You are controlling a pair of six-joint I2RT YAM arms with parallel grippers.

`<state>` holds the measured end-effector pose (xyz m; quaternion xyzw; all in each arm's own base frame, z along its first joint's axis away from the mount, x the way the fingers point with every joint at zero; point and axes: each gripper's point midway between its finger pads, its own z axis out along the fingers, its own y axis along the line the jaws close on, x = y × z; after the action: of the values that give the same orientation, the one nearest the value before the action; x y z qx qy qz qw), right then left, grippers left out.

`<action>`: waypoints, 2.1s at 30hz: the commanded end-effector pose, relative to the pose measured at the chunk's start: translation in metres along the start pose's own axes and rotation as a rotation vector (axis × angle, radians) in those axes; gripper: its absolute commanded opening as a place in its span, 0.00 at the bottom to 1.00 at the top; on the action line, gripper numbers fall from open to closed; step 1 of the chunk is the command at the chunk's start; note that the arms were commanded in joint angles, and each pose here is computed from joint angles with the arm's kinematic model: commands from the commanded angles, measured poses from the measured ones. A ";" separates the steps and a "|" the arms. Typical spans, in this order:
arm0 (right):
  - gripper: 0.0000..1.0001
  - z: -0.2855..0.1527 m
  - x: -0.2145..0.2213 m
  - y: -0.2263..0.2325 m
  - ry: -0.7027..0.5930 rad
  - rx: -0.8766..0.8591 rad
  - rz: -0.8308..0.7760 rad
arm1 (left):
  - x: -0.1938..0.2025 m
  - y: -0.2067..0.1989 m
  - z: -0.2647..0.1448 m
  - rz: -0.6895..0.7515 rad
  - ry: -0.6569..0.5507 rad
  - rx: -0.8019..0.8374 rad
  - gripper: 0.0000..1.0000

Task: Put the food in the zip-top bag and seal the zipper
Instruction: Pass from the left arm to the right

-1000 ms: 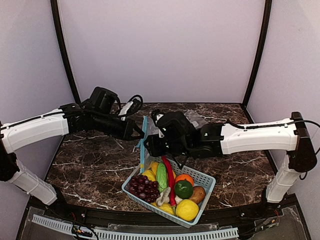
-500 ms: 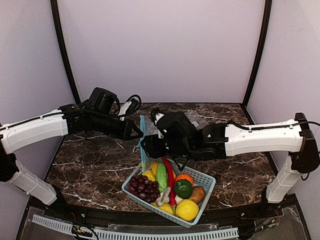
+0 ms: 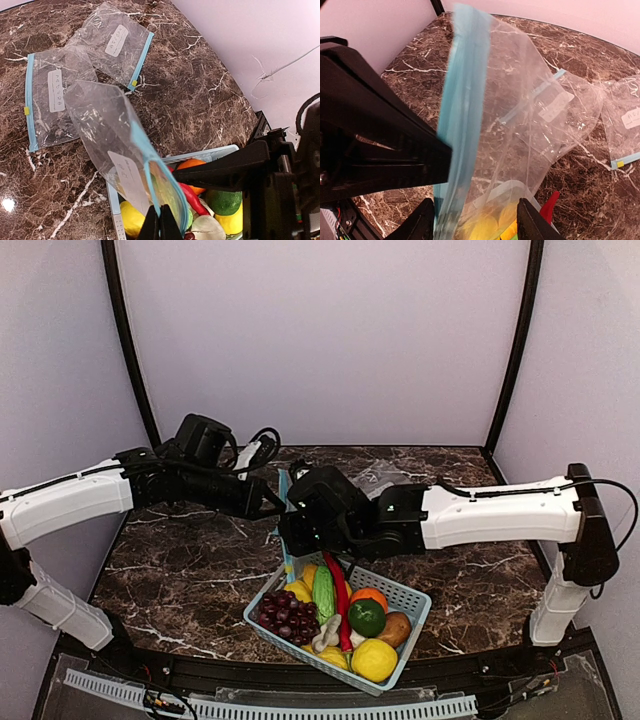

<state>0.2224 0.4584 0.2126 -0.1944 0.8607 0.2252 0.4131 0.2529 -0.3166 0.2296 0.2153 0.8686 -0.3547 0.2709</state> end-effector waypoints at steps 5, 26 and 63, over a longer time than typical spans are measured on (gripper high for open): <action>0.48 -0.002 0.000 -0.015 -0.003 0.110 -0.022 | 0.006 0.007 -0.009 0.013 -0.001 -0.041 0.01; 0.14 -0.006 -0.001 -0.046 -0.015 0.275 -0.074 | 0.016 0.031 -0.013 0.041 0.026 -0.173 0.01; 0.00 -0.015 -0.014 -0.007 0.004 -0.010 -0.220 | -0.037 0.011 -0.048 0.419 0.011 -0.231 0.97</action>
<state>0.2292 0.4446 0.2203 -0.2874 0.8417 0.1681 0.4250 0.2802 -0.2840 0.2795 0.3237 0.8466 -0.1942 0.3752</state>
